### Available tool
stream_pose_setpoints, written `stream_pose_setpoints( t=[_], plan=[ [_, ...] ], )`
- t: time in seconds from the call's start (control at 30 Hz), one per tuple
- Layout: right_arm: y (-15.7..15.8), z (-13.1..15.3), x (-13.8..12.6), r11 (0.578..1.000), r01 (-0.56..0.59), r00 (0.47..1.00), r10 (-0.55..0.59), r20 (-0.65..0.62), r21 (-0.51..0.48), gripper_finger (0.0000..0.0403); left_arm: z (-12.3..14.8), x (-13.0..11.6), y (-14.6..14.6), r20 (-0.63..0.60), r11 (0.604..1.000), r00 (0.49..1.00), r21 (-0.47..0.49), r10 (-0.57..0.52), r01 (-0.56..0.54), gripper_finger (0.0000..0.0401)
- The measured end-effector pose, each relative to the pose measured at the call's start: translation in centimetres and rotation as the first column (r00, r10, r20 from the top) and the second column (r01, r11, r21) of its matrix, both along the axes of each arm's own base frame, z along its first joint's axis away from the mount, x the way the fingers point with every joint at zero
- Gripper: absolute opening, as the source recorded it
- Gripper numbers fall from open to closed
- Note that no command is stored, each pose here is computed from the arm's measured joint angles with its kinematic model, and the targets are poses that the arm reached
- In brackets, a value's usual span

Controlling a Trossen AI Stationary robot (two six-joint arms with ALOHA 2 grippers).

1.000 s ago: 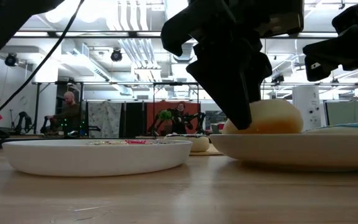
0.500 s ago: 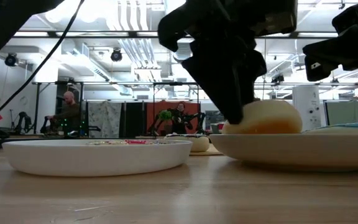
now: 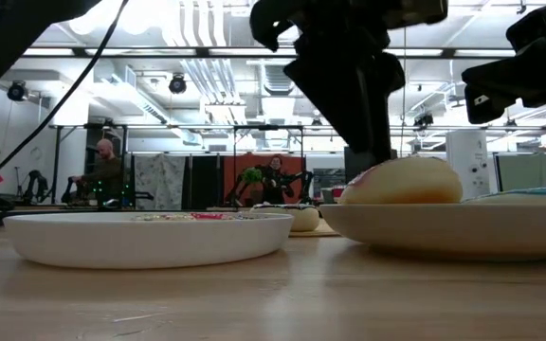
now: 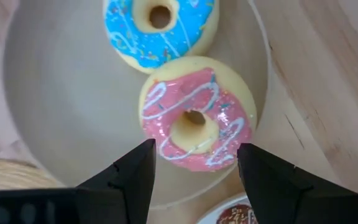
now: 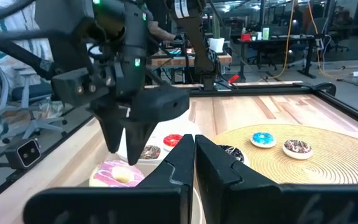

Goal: Pick & Place donuts
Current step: Put the big black donut on the brown plate

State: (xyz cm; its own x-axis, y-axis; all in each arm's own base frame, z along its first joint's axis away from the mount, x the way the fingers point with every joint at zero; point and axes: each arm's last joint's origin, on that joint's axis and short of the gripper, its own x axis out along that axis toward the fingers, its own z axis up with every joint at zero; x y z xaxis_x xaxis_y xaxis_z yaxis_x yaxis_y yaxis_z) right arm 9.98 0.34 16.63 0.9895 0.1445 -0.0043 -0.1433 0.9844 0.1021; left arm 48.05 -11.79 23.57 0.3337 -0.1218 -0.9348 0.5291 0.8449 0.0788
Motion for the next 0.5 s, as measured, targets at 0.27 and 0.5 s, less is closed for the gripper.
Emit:
stream_pose_setpoints(
  t=[0.27,0.5],
  plan=[
    [0.0,0.0,0.0,1.0,0.0,1.0,0.0,0.0,0.0,0.0008,1.7,-0.1,1.0,0.026,0.999,1.0,0.048,0.007,-0.008,0.0197],
    [0.0,0.0,0.0,1.0,-0.001,1.0,0.001,0.0,-0.003,0.0008,2.6,-0.5,1.8,0.026,0.998,0.999,0.039,0.045,-0.046,0.0197]
  ],
)
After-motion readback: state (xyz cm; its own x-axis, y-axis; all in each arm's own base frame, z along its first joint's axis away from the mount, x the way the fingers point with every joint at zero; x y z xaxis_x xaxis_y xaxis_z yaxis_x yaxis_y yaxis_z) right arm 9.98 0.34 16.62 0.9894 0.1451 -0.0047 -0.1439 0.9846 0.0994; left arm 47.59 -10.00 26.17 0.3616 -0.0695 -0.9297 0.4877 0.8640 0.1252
